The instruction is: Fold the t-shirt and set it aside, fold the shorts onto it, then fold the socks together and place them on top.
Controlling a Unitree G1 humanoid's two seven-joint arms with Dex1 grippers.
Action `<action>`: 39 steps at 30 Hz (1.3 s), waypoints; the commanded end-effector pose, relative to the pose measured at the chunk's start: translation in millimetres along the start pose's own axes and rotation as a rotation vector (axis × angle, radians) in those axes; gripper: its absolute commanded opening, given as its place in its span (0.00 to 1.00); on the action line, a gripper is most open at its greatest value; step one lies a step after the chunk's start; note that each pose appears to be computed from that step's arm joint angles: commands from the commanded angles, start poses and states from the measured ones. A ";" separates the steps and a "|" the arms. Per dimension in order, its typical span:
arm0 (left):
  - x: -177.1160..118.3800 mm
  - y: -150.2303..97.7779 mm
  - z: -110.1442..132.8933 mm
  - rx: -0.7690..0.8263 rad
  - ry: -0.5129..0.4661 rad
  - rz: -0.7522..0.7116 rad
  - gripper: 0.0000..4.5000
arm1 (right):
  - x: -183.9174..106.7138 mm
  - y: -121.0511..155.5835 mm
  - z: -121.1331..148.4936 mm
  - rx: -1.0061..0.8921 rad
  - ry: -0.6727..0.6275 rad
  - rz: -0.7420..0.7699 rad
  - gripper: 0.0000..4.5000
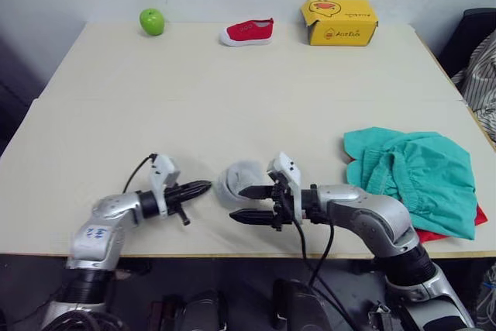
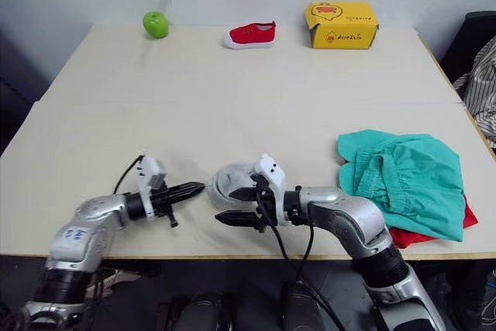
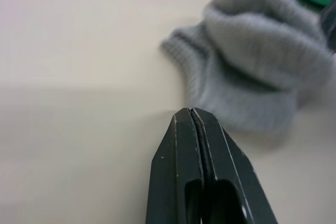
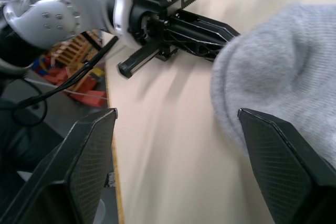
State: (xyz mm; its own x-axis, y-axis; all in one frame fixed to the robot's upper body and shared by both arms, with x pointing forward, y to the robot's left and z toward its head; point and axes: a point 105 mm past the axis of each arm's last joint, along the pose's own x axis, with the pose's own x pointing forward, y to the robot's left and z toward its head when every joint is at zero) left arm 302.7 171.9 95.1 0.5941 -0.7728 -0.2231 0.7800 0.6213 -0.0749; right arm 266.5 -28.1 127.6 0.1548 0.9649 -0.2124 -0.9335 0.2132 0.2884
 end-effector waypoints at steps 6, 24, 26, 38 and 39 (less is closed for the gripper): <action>-3.7 -14.7 70.5 0.115 -0.211 -0.103 0.00 | -47.2 -7.8 29.0 -0.048 -0.170 0.061 0.64; 91.1 -44.6 53.9 0.251 0.016 -0.236 0.00 | 12.2 -30.9 -12.7 -0.361 -0.083 -0.088 0.01; 91.7 -39.9 41.9 0.247 0.063 -0.204 0.00 | 9.6 -32.0 -18.6 -0.351 -0.064 -0.108 0.01; 63.7 -39.1 53.3 0.291 -0.033 -0.222 0.00 | -51.4 -21.9 -0.8 -0.138 -0.199 -0.094 0.01; 59.7 -39.8 51.5 0.302 -0.029 -0.229 0.00 | -58.6 -25.0 -3.1 -0.034 -0.173 -0.096 0.01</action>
State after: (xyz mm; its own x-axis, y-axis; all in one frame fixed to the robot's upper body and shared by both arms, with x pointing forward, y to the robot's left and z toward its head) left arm 323.6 93.3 123.1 0.4177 -0.8761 -0.2407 0.9084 0.3974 0.1301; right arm 280.5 -82.9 116.9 0.2936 0.9515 -0.0917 -0.9387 0.3051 0.1602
